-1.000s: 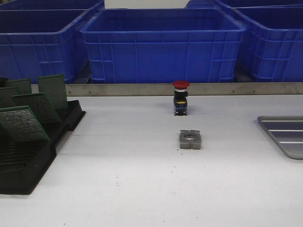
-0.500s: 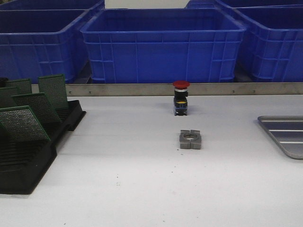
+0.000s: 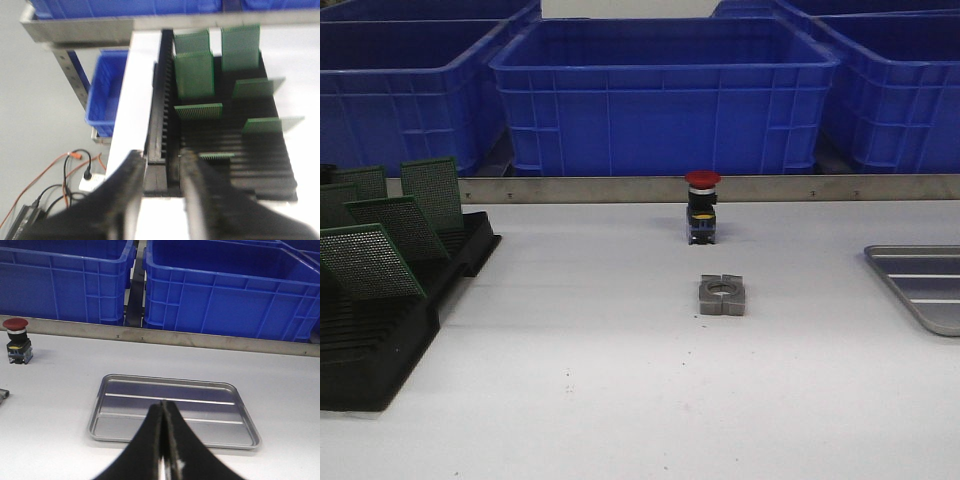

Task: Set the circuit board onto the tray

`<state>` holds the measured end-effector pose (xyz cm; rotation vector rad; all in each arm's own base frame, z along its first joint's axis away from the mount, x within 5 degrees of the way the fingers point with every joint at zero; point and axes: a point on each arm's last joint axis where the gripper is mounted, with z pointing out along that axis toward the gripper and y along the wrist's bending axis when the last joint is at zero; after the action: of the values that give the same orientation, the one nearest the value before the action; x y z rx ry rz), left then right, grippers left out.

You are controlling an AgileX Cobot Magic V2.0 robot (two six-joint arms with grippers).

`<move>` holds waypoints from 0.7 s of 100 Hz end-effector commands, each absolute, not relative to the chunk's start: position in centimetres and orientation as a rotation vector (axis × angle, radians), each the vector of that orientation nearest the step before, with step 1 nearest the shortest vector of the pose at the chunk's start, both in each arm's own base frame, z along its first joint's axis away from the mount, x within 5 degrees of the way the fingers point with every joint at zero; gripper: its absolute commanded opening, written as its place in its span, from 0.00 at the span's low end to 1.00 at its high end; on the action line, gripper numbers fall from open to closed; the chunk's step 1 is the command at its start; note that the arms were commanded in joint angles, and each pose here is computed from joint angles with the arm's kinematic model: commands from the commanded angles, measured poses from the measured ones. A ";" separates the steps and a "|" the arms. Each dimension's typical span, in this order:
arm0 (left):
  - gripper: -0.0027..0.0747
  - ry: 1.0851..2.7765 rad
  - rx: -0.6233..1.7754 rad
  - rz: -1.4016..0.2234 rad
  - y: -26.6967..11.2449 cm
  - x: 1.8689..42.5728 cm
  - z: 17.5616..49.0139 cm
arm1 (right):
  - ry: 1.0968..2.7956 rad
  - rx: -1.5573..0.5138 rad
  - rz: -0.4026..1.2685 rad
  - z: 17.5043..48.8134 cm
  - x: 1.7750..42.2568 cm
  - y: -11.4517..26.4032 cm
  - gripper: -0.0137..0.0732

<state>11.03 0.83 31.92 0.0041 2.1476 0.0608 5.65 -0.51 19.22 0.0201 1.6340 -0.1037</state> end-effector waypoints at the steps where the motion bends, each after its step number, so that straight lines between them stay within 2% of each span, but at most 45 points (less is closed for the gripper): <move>1: 0.55 2.117 0.129 0.064 0.6 12.9 33.4 | 1.532 0.006 -0.115 20.1 5.5 -0.4 0.09; 7: 0.61 2.128 0.262 0.093 0.4 13.7 33.5 | 1.532 0.006 -0.115 20.1 5.5 -0.4 0.09; 18: 0.61 2.160 0.538 0.122 0.1 15.3 32.9 | 1.532 0.006 -0.115 20.1 5.5 -0.4 0.09; 38: 0.61 2.233 0.893 0.102 -0.1 17.8 30.7 | 1.532 0.006 -0.115 20.1 5.5 -0.4 0.09; 58: 0.61 2.114 1.380 0.139 -1.0 20.0 28.3 | 1.532 0.006 -0.115 20.1 5.5 -0.4 0.09; 70: 0.61 2.049 1.474 0.217 -1.1 21.9 27.1 | 1.532 0.006 -0.115 20.1 5.5 -0.4 0.09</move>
<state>20.21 -0.89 26.34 1.4573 2.1630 0.1157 5.65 -0.51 19.22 0.0201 1.6340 -0.1037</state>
